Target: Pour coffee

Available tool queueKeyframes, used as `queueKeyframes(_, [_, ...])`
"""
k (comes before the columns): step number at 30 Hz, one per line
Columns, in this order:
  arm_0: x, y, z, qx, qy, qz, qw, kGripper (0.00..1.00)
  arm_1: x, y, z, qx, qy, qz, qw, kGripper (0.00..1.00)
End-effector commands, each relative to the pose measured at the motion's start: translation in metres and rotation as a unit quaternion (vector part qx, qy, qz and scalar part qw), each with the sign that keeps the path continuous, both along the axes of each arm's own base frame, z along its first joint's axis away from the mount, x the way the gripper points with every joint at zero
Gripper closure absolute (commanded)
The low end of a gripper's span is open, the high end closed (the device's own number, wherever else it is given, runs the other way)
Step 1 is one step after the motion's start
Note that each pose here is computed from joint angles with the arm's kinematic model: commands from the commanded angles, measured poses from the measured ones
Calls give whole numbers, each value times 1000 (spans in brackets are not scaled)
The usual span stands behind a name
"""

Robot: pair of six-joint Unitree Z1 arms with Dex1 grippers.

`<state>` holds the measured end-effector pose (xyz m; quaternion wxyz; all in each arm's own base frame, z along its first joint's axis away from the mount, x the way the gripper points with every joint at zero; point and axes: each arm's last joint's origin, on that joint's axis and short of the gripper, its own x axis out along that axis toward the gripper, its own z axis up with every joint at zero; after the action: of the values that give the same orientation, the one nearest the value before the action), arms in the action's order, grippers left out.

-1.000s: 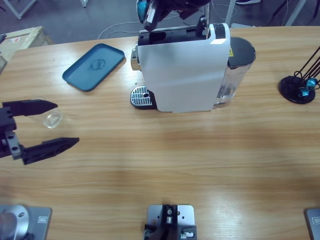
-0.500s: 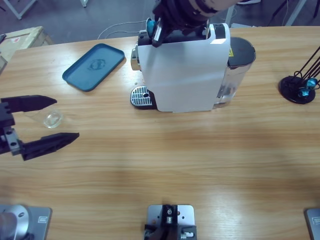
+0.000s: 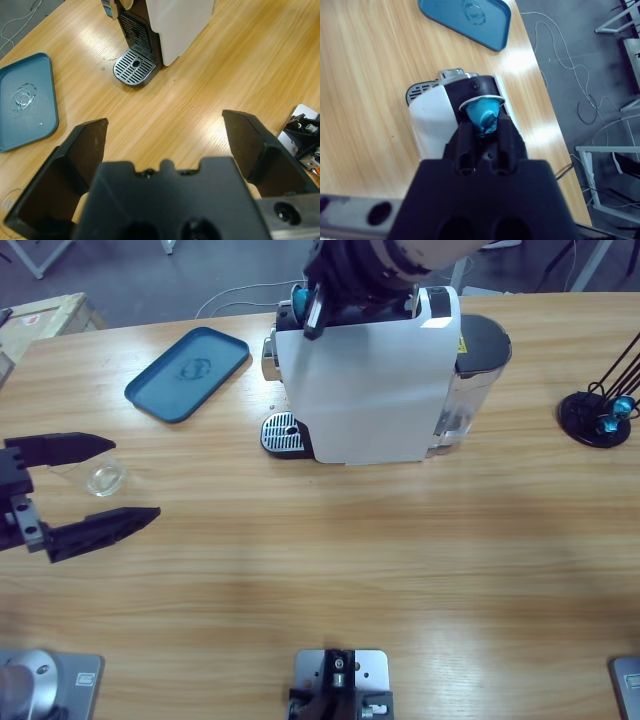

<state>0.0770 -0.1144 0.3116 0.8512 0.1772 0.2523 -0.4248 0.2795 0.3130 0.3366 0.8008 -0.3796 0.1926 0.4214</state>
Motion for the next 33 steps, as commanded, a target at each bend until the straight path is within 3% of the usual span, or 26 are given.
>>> queueKeyframes(1, [0, 2, -12, 15, 7, 9, 1000, 13, 1, -9, -16, -18, -8, -43, 999, 43])
queueKeyframes(4, [1, 0, -12, 16, 8, 9, 1000, 13, -22, -18, 7, 32, -26, -26, 999, 11])
queueKeyframes(5, [2, 0, -13, 16, 8, 9, 1000, 13, -33, -20, 17, 53, -26, -19, 998, 62])
queueKeyframes(6, [2, -1, -13, 15, 8, 9, 1000, 13, -44, -22, 26, 78, -17, -7, 997, 276])
queueKeyframes(7, [3, -2, -13, 15, 8, 9, 1000, 13, -56, -23, 32, 104, 1, 4, 995, 578])
queueKeyframes(8, [3, -3, -13, 13, 8, 10, 1000, 13, -66, -26, 32, 126, 32, -7, 991, 761])
queueKeyframes(10, [4, -4, -12, 10, 10, 11, 1000, 13, -85, -42, 25, 162, 119, -78, 977, 985])
queueKeyframes(16, [5, -6, -7, 0, 8, 10, 1000, 13, -125, -106, 17, 189, 171, -201, 946, 1000])
queueKeyframes(19, [4, -5, -6, -3, 6, 11, 1000, 13, -128, -131, 13, 242, 178, -280, 912, 1000])
queueKeyframes(23, [5, -6, -3, -9, 7, 12, 1000, 13, -86, -146, 12, 367, 126, -371, 844, 1000])
queueKeyframes(27, [5, -6, -1, -12, 6, 13, 1000, 13, -25, -137, 16, 447, 128, -405, 787, 1000])
queueKeyframes(30, [4, -5, 0, -15, 3, 14, 1000, 13, -2, -124, 7, 469, 141, -405, 772, 1000])
queueKeyframes(33, [4, -5, -1, -13, 5, 14, 1000, 13, 1, -104, 2, 476, 164, -371, 781, 1000])
